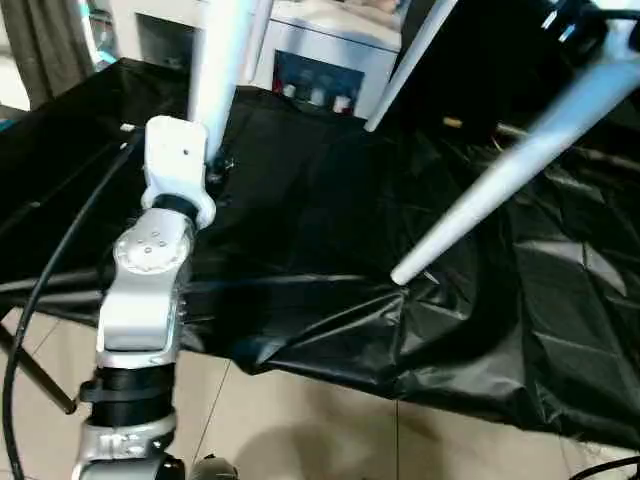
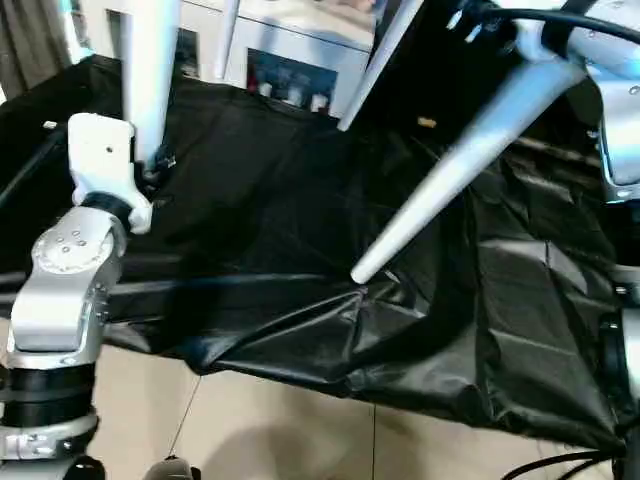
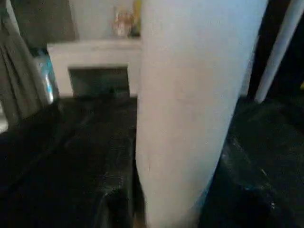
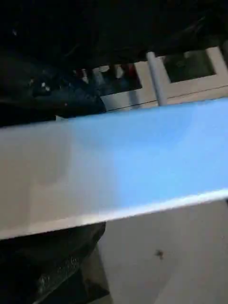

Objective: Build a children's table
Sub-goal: Flip table

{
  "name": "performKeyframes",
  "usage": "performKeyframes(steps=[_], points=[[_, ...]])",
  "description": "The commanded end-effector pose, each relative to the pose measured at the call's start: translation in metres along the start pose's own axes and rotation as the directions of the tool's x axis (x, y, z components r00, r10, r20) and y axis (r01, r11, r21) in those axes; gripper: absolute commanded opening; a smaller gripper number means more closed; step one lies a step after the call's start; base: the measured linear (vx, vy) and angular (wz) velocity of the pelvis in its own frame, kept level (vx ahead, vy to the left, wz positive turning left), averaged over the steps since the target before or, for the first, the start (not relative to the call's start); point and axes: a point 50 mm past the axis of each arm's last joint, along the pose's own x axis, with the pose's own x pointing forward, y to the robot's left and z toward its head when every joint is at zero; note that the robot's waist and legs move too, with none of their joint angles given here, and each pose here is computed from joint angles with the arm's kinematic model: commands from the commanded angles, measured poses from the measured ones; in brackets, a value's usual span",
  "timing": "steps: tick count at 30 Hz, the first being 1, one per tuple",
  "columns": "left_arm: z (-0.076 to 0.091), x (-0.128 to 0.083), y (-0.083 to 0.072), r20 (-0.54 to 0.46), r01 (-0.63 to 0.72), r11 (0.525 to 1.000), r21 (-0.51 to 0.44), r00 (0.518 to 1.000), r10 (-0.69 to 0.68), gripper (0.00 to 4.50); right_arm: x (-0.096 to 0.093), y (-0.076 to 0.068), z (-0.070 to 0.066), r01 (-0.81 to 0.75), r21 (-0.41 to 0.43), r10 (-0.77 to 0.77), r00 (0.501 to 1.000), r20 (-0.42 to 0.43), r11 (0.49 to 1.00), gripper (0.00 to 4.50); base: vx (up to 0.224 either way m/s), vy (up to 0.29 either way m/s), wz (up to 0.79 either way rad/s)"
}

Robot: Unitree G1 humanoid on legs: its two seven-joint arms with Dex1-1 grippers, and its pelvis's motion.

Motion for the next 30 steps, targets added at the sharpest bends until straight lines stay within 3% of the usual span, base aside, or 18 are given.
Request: performKeyframes(steps=[1,4,6,8,9,11,14,15,18,19,21,22,23,27,30], points=[[0.013,0.002,-0.004,0.048,0.01,1.0,0.0,0.999,-0.01,1.7,-0.003,-0.001,-0.001,0.01,0.032,-0.011,0.999,0.043,0.999,3.48,0.0,0.0,0.0],[0.012,0.002,-0.005,0.047,0.01,1.0,0.004,0.999,-0.01,1.63,-0.003,0.002,0.006,0.009,0.056,-0.015,0.994,0.105,0.998,3.81,0.0,0.0,0.0],[0.012,0.002,-0.004,0.045,0.009,1.0,0.007,0.999,-0.009,1.61,-0.001,0.007,0.017,0.01,0.125,-0.037,0.976,0.216,0.992,3.97,0.0,0.0,0.0],[0.011,0.002,-0.004,0.044,0.008,1.0,0.007,0.999,-0.009,1.61,-0.001,0.009,0.021,0.003,0.142,-0.04,0.966,0.256,0.99,4.03,0.0,0.0,0.0],[0.011,0.002,-0.004,0.041,0.007,1.0,0.01,0.999,-0.008,1.6,-0.001,0.012,0.027,-0.014,0.194,-0.048,0.949,0.312,0.981,4.13,0.0,0.0,0.0],[0.007,0.002,-0.001,0.03,0.001,1.0,0.018,1.0,-0.002,1.59,-0.005,0.026,0.047,-0.136,0.313,-0.029,0.882,0.471,0.94,4.34,0.0,0.0,0.0],[0.006,0.002,0.002,0.025,-0.004,0.999,0.032,1.0,0.003,1.59,-0.008,0.038,0.057,-0.205,0.356,-0.018,0.847,0.531,0.912,4.49,0.0,0.0,0.0],[0.004,0.002,0.005,0.02,-0.008,0.999,0.041,1.0,0.007,1.59,-0.011,0.052,0.059,-0.253,0.393,-0.005,0.835,0.55,0.884,4.5,0.0,0.0,0.0],[-0.001,0.001,0.012,0.013,-0.01,0.999,0.053,1.0,0.009,1.59,-0.013,0.081,0.054,-0.295,0.434,0.032,0.855,0.518,0.851,4.5,0.0,0.0,0.0],[-0.001,0.001,0.012,0.013,-0.01,0.999,0.053,1.0,0.009,1.59,-0.013,0.081,0.054,-0.295,0.434,0.032,0.855,0.518,0.851,4.5,0.0,0.0,0.0],[-0.003,0.0,0.016,0.01,-0.008,0.998,0.062,1.0,0.008,1.59,-0.014,0.1,0.047,-0.303,0.473,0.048,0.877,0.478,0.828,4.5,0.0,0.0,0.0],[-0.003,0.0,0.016,0.01,-0.008,0.998,0.062,1.0,0.008,1.59,-0.014,0.1,0.047,-0.303,0.473,0.048,0.877,0.478,0.828,4.5,0.0,0.0,0.0],[-0.005,0.001,0.021,0.007,-0.006,0.998,0.064,1.0,0.005,1.59,-0.019,0.131,0.032,-0.29,0.558,0.053,0.914,0.401,0.778,4.5,0.0,0.0,0.0],[-0.012,0.0,0.024,-0.009,0.02,0.997,0.073,1.0,-0.02,1.59,-0.031,0.173,0.003,-0.179,0.7,0.007,0.97,0.242,0.691,4.5,0.0,0.0,0.0],[-0.015,0.0,0.023,-0.018,0.04,0.996,0.083,0.999,-0.039,1.59,-0.043,0.198,-0.016,-0.116,0.749,0.0,0.988,0.153,0.652,4.5,0.0,0.0,0.0]])
